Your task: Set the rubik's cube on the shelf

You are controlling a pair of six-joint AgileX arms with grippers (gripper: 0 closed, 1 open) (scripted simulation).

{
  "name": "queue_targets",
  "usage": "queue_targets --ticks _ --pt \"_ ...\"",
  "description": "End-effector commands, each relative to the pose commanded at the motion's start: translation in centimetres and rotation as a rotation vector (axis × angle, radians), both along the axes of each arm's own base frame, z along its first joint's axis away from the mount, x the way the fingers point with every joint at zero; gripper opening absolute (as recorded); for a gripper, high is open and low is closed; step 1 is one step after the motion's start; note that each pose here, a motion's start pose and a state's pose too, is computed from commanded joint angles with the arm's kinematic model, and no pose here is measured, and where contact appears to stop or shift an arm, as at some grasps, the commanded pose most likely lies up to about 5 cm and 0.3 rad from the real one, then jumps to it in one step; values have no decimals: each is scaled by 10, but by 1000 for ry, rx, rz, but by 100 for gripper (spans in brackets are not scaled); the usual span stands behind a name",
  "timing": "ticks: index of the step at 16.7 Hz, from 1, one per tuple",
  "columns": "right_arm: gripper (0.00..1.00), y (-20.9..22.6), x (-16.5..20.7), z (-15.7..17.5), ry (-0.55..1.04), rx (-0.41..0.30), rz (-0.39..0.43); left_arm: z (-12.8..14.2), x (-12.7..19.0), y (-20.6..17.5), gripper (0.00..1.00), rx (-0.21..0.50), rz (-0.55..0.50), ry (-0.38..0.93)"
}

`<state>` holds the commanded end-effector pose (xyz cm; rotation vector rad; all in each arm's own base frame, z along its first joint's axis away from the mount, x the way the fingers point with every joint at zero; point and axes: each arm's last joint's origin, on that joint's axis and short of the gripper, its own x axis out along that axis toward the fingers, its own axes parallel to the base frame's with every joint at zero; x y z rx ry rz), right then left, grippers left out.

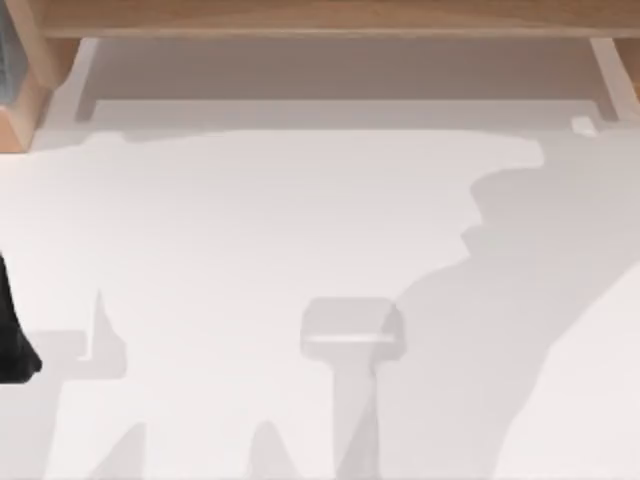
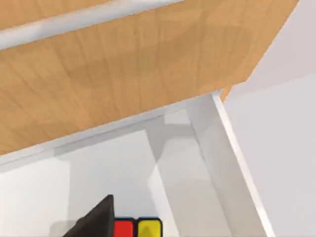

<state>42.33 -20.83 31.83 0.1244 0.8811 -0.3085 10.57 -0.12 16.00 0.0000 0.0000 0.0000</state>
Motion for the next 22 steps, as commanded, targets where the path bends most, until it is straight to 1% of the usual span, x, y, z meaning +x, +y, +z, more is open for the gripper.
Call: queue_targets --ticks 1,3,5,7,14,16,20,22 --pt "100 7 7 -17 91 46 -10 0 0 0 100 0 0 0" --pt "100 21 19 -48 254 113 -18 0 0 0 100 0 0 0" --pt "100 34 28 -73 375 152 -14 0 0 0 100 0 0 0" --pt "100 42 33 -88 442 169 -7 0 0 0 100 0 0 0" --pt "100 42 34 -93 455 173 -7 0 0 0 100 0 0 0" --pt "100 38 37 -103 454 172 -6 0 0 0 100 0 0 0" --pt "100 35 49 -141 455 172 -6 0 0 0 100 0 0 0" --pt "100 37 52 -148 454 172 -6 0 0 0 100 0 0 0"
